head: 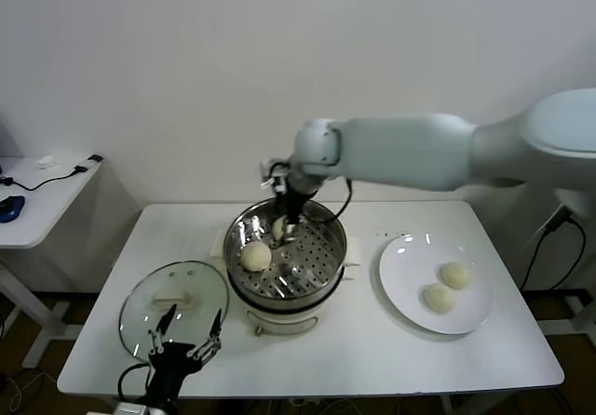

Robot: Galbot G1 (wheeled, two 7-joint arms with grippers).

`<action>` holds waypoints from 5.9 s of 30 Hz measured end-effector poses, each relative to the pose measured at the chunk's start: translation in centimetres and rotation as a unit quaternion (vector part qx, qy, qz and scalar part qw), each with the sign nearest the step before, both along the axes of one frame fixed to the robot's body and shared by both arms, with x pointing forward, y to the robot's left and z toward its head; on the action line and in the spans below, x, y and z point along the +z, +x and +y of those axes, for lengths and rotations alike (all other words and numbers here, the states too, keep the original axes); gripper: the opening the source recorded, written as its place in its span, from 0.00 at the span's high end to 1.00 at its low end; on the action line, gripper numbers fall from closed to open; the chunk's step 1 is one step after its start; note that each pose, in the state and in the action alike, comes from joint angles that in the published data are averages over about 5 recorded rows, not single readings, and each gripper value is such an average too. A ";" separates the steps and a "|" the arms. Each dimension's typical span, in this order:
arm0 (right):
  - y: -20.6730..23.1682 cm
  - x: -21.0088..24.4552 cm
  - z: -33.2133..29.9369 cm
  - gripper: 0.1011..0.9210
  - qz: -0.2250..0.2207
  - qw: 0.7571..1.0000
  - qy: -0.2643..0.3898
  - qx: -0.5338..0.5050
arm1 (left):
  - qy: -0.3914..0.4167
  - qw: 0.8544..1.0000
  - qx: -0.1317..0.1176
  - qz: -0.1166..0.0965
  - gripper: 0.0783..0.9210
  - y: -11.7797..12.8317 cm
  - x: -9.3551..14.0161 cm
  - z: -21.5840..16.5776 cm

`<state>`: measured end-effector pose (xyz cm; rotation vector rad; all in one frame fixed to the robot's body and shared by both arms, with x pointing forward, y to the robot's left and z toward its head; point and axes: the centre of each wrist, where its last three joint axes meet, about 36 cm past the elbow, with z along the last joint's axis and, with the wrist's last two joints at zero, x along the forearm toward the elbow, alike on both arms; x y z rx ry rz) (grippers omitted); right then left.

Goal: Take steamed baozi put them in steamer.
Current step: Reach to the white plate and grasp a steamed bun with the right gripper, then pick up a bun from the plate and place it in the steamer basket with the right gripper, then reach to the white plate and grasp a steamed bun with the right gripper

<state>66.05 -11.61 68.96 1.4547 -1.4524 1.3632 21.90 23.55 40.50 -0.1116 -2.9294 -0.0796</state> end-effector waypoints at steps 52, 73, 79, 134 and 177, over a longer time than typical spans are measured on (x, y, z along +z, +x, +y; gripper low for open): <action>-5.9 -22.4 -27.0 0.34 0.064 0.984 -0.103 -0.129 | 0.014 1.000 0.004 0.011 0.12 -0.5 -0.2 0.0; -0.5 3.5 -7.7 0.34 -0.072 0.980 -0.051 0.176 | 0.017 1.000 -0.004 0.005 0.12 -0.2 -0.1 -0.3; -2.2 3.1 0.7 0.34 -0.068 0.935 -0.062 0.343 | 0.017 1.000 0.000 0.008 0.12 -0.3 -0.1 0.0; 1.8 2.1 -20.2 0.12 -0.006 0.984 -0.093 0.152 | 0.017 1.000 -0.002 0.005 0.12 -0.3 -0.1 -0.1; 1.2 -22.4 -33.6 0.20 0.060 0.984 -0.110 -0.124 | 0.017 1.000 0.005 0.019 0.12 -0.7 -0.2 0.1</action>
